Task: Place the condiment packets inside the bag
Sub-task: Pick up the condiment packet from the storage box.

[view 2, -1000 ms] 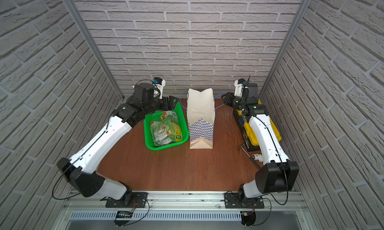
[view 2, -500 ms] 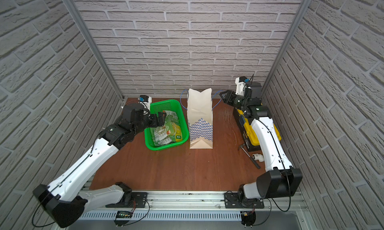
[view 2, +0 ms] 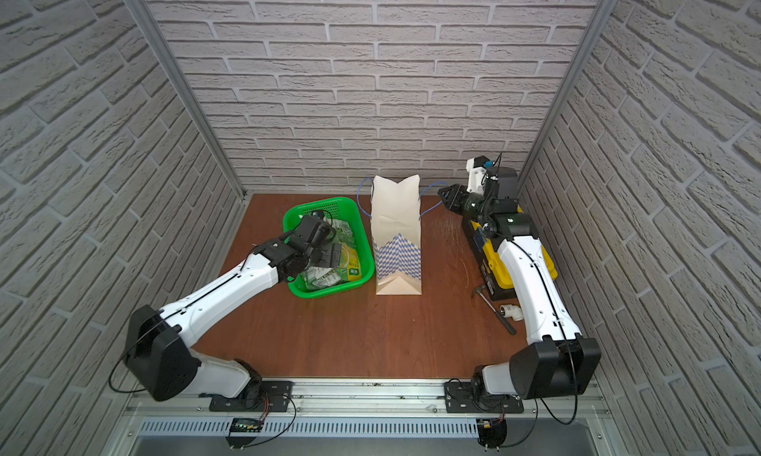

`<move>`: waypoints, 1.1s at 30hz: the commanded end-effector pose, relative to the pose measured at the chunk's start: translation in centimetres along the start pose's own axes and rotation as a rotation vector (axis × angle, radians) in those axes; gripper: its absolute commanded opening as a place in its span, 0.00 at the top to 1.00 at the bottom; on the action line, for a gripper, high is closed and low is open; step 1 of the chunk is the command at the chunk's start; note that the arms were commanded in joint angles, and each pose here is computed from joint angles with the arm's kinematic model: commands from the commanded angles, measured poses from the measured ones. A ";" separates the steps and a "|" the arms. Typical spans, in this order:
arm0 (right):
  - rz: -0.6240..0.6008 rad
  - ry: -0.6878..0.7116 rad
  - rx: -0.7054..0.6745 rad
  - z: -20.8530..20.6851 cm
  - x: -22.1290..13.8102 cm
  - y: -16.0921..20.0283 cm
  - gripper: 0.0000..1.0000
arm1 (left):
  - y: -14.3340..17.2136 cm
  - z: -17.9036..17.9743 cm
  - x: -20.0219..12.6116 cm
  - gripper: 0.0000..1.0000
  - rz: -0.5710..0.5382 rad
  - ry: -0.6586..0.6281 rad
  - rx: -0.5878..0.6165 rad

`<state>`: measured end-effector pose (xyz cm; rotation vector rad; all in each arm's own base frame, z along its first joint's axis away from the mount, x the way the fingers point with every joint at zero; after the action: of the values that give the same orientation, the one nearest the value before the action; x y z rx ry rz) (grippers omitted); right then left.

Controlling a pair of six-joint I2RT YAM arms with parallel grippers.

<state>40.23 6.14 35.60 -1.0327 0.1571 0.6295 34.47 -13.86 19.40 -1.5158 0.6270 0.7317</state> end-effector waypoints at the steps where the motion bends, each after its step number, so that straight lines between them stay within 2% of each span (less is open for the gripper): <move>1: -0.055 0.005 -0.042 0.5 -1.4 -0.7 0.74 | -1.4 0.4 0.3 0.02 -0.035 -0.112 -0.004; 7: -0.049 -0.006 -0.047 0.6 -1.4 -0.4 0.78 | -1.4 0.2 2.5 0.02 -0.010 -0.185 -0.049; 13: -0.045 -0.019 -0.047 0.6 -1.3 0.0 0.78 | -1.6 0.0 4.2 0.10 0.015 -0.231 -0.061; 17: -0.041 -0.018 -0.045 0.3 -1.2 0.6 0.79 | -1.3 -0.3 5.1 0.11 0.042 -0.242 -0.055; 19: -0.041 -0.021 -0.042 0.2 -1.1 0.9 0.79 | -1.1 -0.6 5.4 0.09 0.053 -0.233 -0.058; 20: -0.040 -0.026 -0.042 0.2 -1.1 1.0 0.78 | -1.1 -0.8 5.6 0.03 0.057 -0.223 -0.060; 21: -0.040 -0.026 -0.040 0.2 -1.1 1.1 0.78 | -1.1 -1.0 5.6 0.02 0.060 -0.211 -0.065; 30: -0.026 -0.048 -0.025 0.0 -0.5 1.8 0.77 | -0.9 -0.7 6.5 0.02 0.069 -0.211 -0.096; 33: -0.027 -0.048 -0.028 0.0 -0.6 1.9 0.77 | -0.7 -0.2 6.9 0.10 0.075 -0.226 -0.098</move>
<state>39.12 6.39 32.86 -1.0287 0.1602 0.6545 38.98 -14.13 14.81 -1.4648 0.5037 0.9766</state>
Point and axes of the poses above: each gripper's point midway between its finger pads, its own x axis out along the fingers, its own z axis along the line the jaws close on, y = z × x, the point moved 2 cm from there along -x, back along the fingers, and after that the axes turned 7 degrees about -x, right-handed, at the moved point
